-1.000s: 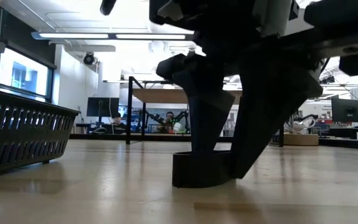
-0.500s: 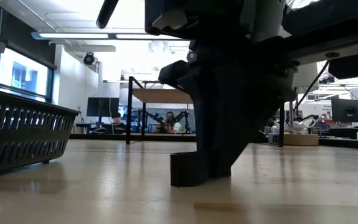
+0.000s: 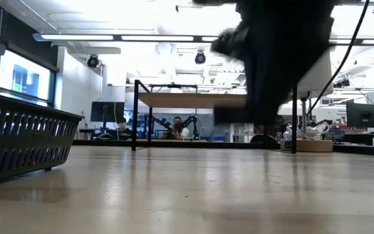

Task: Pick & Place Office Desk Supplies
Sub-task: Put the black rubber band into the right black basket

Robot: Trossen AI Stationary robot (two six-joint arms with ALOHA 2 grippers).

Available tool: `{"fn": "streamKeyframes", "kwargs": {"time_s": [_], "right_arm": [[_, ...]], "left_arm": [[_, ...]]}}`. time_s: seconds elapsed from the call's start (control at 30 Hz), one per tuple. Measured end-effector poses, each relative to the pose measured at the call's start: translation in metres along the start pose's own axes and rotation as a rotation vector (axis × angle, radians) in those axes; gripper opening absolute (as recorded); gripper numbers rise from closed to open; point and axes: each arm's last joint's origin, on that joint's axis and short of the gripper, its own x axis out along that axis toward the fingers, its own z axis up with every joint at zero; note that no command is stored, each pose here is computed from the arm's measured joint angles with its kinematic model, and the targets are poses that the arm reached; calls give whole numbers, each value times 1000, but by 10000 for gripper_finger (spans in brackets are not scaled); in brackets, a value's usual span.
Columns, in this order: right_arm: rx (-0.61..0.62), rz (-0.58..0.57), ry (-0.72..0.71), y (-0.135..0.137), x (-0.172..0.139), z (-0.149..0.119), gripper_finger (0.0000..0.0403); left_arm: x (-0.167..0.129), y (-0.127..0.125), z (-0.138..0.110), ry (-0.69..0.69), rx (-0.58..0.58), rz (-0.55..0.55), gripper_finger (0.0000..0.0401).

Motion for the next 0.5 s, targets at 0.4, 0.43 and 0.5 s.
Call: {"fn": "streamKeyframes", "kwargs": {"time_s": [0.4,0.43,0.5], "right_arm": [[457,-98,-132,4,-106,-33,4],[514,-96,-124,3,-112,-37,4],[632,-73,-86,3,-122,-46,4]], "left_arm": [[4,-1,1,-42,11,40,149],[4,-1,1,-42,11,40,149],[5,-2,1,-41,15,42,149]]}}
